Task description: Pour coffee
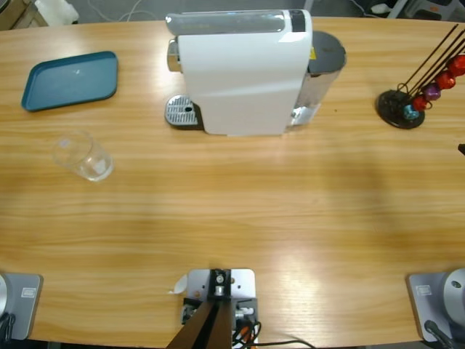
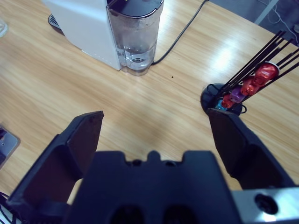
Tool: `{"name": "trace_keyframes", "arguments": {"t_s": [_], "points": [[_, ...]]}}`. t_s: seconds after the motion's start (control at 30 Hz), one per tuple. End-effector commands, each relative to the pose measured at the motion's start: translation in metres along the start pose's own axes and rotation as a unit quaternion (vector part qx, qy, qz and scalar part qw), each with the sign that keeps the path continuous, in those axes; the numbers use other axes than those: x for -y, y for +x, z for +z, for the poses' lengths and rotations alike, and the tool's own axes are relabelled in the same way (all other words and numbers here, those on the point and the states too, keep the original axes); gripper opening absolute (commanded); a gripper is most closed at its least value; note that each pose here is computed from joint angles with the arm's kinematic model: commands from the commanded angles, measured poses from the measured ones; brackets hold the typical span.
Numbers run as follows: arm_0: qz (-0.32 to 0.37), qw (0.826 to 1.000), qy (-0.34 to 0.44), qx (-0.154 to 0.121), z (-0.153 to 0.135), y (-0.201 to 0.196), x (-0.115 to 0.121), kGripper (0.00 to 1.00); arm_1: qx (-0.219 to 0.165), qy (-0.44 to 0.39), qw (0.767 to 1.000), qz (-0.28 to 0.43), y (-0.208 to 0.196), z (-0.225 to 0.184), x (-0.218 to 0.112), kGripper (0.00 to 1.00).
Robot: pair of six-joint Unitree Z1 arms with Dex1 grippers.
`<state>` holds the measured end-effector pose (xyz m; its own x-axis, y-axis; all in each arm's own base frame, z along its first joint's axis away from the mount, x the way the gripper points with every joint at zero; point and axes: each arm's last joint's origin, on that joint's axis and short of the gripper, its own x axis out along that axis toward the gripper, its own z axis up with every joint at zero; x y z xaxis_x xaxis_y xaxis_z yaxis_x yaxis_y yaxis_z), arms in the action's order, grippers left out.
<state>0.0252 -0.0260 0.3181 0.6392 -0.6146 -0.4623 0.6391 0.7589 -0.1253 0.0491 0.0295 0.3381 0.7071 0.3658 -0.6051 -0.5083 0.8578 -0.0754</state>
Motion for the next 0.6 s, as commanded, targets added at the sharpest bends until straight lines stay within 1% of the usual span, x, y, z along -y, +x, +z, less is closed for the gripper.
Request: {"name": "trace_keyframes", "arguments": {"t_s": [0.03, 0.1, 0.17, 0.23, 0.3, 0.43, 0.53, 0.6], "points": [[-0.014, 0.999, -0.042, -0.016, 0.077, 0.064, -0.003, 0.990, -0.009, -0.006, 1.000, -0.010, 0.001, -0.002, 0.001, 1.000], [-0.026, 0.998, -0.056, -0.016, 0.110, 0.094, -0.004, 0.977, -0.009, -0.006, 1.000, -0.010, 0.001, -0.002, 0.001, 1.000], [-0.034, 0.997, -0.065, -0.024, 0.135, 0.121, -0.006, 0.977, -0.009, -0.006, 1.000, -0.010, 0.001, -0.002, 0.001, 1.000], [-0.033, 0.993, -0.107, -0.032, 0.157, 0.151, -0.009, 0.984, -0.008, -0.006, 1.000, -0.010, 0.001, -0.003, 0.001, 1.000], [-0.032, 0.988, -0.143, -0.043, 0.172, 0.183, -0.012, 0.998, -0.009, -0.006, 1.000, -0.010, 0.001, -0.002, 0.001, 1.000], [-0.030, 0.972, -0.220, -0.070, 0.179, 0.236, -0.021, 0.983, -0.009, -0.006, 1.000, -0.009, 0.001, -0.002, 0.001, 1.000], [-0.041, 0.961, -0.259, -0.090, 0.178, 0.263, -0.024, 0.949, -0.009, -0.007, 1.000, -0.009, 0.001, -0.002, 0.001, 1.000], [-0.047, 0.956, -0.270, -0.106, 0.175, 0.278, -0.025, 0.945, -0.009, -0.007, 1.000, -0.009, 0.002, -0.002, 0.001, 1.000]]}}
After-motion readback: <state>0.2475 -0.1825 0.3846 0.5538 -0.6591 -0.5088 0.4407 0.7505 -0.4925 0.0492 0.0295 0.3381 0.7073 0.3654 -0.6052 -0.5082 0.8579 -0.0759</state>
